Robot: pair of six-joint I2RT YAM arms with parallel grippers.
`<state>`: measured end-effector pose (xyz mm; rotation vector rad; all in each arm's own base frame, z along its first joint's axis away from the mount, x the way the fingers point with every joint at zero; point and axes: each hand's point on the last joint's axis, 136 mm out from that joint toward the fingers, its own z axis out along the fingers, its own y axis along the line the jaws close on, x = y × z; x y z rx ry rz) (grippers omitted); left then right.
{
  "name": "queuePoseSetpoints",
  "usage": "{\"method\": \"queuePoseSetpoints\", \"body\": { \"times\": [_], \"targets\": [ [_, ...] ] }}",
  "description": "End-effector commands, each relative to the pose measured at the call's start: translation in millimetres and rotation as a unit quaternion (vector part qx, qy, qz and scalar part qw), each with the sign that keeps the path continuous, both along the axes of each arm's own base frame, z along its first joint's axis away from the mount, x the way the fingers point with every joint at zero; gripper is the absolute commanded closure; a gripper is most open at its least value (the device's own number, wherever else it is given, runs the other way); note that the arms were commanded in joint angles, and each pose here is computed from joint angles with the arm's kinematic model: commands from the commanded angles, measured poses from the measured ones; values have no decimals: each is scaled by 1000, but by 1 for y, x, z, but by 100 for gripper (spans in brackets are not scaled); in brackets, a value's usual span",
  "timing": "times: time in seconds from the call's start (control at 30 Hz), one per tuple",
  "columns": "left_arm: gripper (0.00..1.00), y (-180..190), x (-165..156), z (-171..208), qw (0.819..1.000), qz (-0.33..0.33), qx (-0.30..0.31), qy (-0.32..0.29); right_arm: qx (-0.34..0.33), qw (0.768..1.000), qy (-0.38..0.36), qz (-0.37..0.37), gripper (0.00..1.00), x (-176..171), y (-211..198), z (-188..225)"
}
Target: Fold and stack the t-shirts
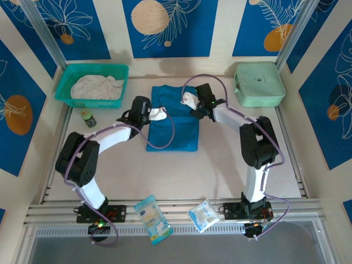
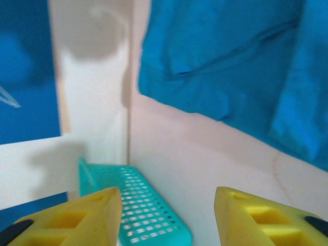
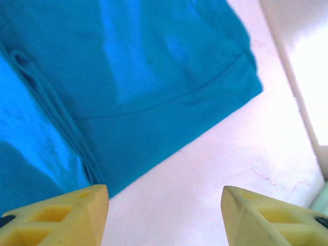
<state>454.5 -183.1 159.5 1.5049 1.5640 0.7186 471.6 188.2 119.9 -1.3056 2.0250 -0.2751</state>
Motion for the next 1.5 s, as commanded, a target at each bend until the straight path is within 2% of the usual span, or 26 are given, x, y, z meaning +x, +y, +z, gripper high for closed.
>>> {"method": "queuePoseSetpoints", "body": {
  "times": [0.0, 0.1, 0.17, 0.23, 0.3, 0.5, 0.77, 1.07, 1.47],
  "targets": [
    [51, 5, -16, 41, 998, -27, -36, -38, 26, 994, -42, 101, 40, -30, 14, 42],
    [53, 1, -53, 39, 994, -105, -38, -14, -3, 971, -28, 238, 38, -86, 20, 35],
    [52, -1, -83, 26, 987, -156, -16, 33, -3, 953, -4, 302, 38, -122, 21, 33],
    [46, 3, -106, 13, 980, -180, 10, 86, -2, 940, 21, 340, 37, -151, 22, 33],
    [45, 8, -120, 3, 974, -189, 29, 119, -22, 929, 41, 368, 37, -172, 20, 27],
    [42, 10, -150, -17, 957, -225, 76, 168, -100, 899, 116, 411, 36, -211, 11, -4],
    [39, -6, -174, -48, 937, -260, 93, 213, -147, 872, 161, 438, 38, -226, 21, -47],
    [36, -15, -178, -68, 929, -276, 90, 230, -176, 871, 174, 425, 39, -208, 17, -71],
    [36, -17, -178, -102, 908, -279, 106, 294, -173, 867, 197, 423, 39, -190, 19, -95]
  ]
}}
